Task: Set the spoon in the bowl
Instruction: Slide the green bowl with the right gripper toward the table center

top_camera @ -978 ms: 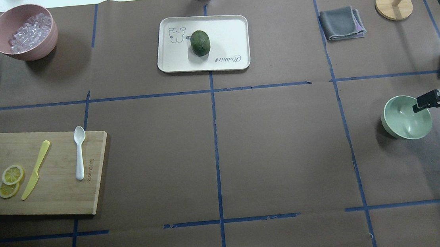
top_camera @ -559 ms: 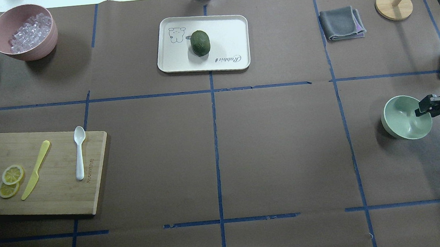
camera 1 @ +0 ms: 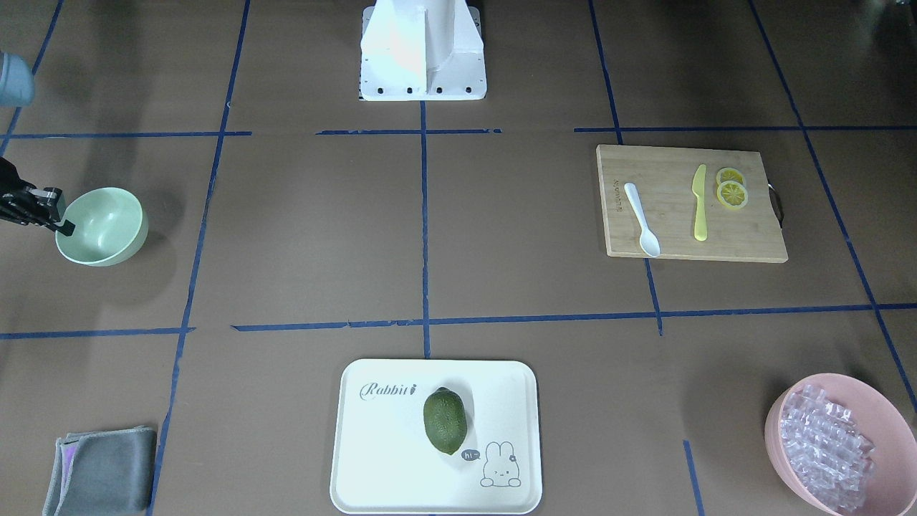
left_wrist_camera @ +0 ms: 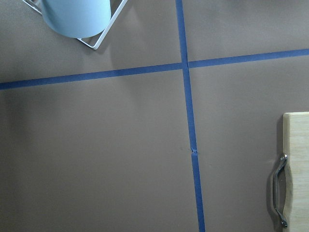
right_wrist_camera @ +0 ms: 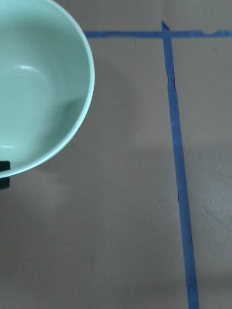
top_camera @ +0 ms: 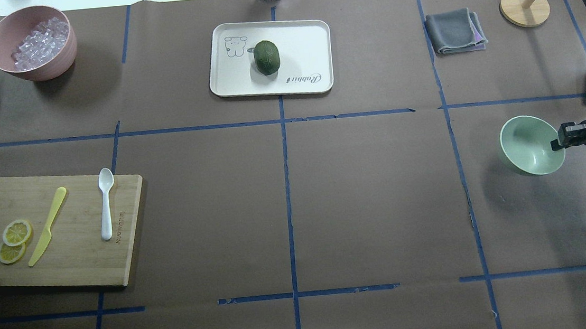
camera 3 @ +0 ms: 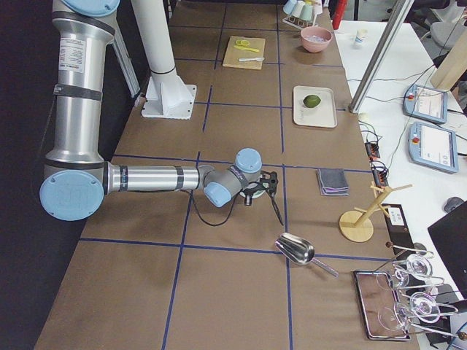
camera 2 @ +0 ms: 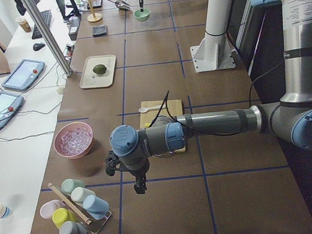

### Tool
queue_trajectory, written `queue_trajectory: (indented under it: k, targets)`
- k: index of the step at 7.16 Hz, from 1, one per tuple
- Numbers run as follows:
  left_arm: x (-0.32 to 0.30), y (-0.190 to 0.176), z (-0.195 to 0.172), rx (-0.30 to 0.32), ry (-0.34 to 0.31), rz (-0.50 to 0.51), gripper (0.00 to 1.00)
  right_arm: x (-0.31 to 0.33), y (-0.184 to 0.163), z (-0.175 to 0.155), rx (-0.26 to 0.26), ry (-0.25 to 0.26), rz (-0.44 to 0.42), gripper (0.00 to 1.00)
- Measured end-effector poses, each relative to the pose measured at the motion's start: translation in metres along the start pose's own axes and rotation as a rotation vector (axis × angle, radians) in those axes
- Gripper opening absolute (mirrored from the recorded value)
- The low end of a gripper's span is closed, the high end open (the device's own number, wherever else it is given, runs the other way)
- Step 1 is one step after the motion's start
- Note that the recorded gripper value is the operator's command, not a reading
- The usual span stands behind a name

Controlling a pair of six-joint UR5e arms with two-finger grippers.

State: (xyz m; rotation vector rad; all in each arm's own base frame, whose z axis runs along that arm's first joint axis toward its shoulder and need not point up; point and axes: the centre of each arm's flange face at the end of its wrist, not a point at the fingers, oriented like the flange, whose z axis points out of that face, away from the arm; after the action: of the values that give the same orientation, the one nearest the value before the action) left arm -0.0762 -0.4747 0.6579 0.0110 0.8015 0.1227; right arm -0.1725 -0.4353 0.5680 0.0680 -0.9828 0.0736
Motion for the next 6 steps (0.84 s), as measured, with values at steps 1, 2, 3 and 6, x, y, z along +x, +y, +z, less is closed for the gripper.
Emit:
queue_trajectory:
  k: [1,2,3,6]
  targets:
    - [0.0,0.0,0.0,0.0,0.0,0.0,1.0,-0.027,-0.004,-0.012,0.016,-0.039,0.004,0.0]
    - [0.0,0.0,0.0,-0.001,0.001,-0.001,1.0,-0.06,-0.011,-0.018,0.024,-0.079,0.018,0.0]
    - [-0.001,0.0,0.001,-0.001,0.001,-0.002,1.0,-0.098,-0.015,-0.013,0.017,-0.111,0.019,0.0]
    - [-0.001,0.0,0.001,-0.001,0.003,-0.005,1.0,-0.269,-0.01,0.036,-0.01,-0.148,0.061,0.01]
